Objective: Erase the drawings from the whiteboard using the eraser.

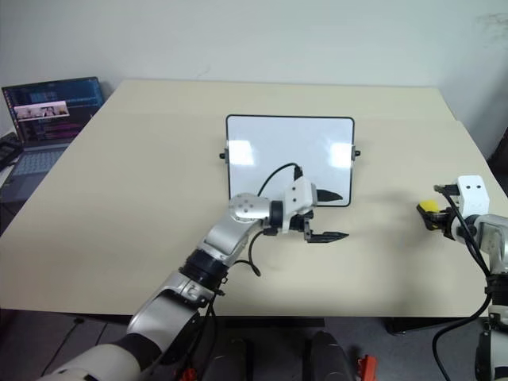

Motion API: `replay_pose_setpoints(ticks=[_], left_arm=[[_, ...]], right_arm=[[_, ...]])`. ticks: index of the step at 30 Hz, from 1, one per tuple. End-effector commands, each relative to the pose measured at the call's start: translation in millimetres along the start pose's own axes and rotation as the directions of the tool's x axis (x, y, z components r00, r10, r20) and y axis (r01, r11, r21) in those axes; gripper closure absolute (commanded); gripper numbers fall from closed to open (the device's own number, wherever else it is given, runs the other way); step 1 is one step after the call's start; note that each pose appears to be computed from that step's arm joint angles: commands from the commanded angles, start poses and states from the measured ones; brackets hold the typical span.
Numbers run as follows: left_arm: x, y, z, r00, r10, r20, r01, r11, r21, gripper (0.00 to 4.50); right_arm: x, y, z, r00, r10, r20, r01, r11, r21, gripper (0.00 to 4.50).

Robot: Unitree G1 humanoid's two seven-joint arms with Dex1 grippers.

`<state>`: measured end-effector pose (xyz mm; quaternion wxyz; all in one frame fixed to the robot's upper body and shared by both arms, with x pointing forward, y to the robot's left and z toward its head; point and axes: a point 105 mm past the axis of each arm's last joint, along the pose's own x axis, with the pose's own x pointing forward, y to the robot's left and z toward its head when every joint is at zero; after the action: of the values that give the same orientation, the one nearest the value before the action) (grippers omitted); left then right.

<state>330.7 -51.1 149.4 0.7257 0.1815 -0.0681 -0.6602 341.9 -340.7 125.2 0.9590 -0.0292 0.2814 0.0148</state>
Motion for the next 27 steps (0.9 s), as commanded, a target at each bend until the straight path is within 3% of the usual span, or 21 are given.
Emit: replay_pose_setpoints(ticks=[1, 15, 20, 23, 26, 27], left_arm=[[0.6, 3.8, 16.0, 0.999, 0.015, 0.045, -0.016, 0.999, 0.038, 0.0], [0.6, 4.8, 15.7, 0.999, 0.021, 0.045, -0.022, 0.999, 0.035, 0.0], [0.6, 4.6, 15.6, 0.999, 0.018, 0.044, -0.02, 0.999, 0.035, 0.0], [0.5, 4.0, 15.5, 0.999, 0.017, 0.044, -0.018, 0.999, 0.037, 0.0], [0.4, 3.7, 15.5, 0.999, 0.014, 0.043, -0.016, 0.999, 0.039, 0.0], [0.4, 3.7, 15.7, 0.999, 0.014, 0.044, -0.016, 0.999, 0.038, 0.0]], right_arm=[[-9.6, -12.0, 15.7, 0.997, -0.044, 0.056, 0.045, 0.999, -0.023, 3.03], [-8.0, -14.2, 16.2, 0.996, -0.055, 0.076, 0.053, 0.998, 0.019, 3.03], [-9.0, 1.4, 16.8, 0.993, 0.051, 0.103, -0.051, 0.999, -0.003, 3.03], [-6.8, -10.2, 10.1, 0.998, -0.039, 0.058, 0.039, 0.999, 0.003, 3.03], [-5.4, -2.2, 10.5, 0.997, 0.003, 0.072, -0.003, 1.0, 0.0, 3.03], [-6.0, 3.0, 11.5, 0.996, 0.035, 0.083, -0.036, 0.999, 0.007, 2.81]])
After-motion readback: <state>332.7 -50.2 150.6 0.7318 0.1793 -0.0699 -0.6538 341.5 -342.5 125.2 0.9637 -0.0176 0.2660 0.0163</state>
